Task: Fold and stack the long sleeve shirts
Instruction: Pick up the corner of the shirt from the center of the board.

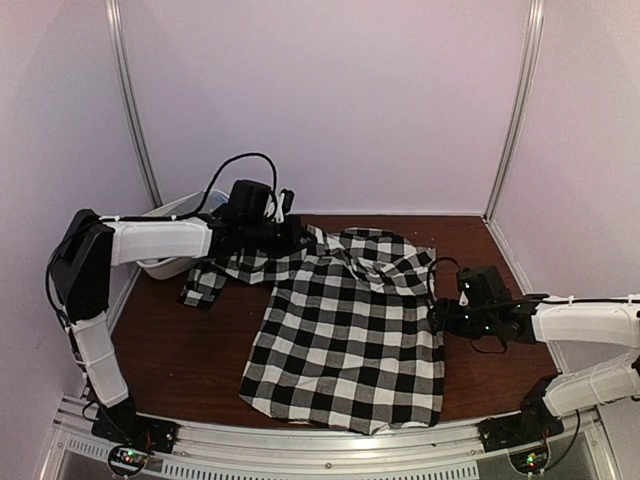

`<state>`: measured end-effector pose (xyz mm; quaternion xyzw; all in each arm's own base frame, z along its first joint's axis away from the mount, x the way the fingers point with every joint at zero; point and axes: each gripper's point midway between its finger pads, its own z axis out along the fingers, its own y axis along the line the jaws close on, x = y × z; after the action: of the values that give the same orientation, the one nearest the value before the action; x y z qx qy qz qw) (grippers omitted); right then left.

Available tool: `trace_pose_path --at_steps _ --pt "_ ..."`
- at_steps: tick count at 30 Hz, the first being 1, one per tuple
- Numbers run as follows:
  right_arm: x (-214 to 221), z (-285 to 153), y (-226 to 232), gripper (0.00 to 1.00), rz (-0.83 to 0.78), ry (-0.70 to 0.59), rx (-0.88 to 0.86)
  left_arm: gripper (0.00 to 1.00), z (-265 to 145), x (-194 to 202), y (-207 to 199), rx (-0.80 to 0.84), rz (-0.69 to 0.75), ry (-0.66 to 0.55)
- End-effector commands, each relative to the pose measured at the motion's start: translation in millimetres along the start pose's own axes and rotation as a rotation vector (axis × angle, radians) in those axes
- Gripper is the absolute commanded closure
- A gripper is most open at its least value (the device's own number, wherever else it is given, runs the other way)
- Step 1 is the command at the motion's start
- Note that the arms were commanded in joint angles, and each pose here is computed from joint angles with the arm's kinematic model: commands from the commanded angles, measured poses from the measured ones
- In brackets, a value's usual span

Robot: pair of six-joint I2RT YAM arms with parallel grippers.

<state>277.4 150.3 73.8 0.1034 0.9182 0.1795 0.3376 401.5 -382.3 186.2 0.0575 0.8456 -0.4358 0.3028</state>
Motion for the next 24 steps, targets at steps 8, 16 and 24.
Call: trace_pose_path --at_steps 8,16,24 --pt "59 -13 -7 0.35 0.048 0.159 -0.069 1.00 -29 -42 5 -0.064 0.104 -0.073" --pt "123 -43 -3 0.40 0.061 0.292 -0.122 1.00 -31 -53 -6 -0.041 0.138 -0.081" --pt "165 -70 2 0.43 0.084 0.394 -0.138 1.00 -31 -67 -19 -0.030 0.179 -0.089"
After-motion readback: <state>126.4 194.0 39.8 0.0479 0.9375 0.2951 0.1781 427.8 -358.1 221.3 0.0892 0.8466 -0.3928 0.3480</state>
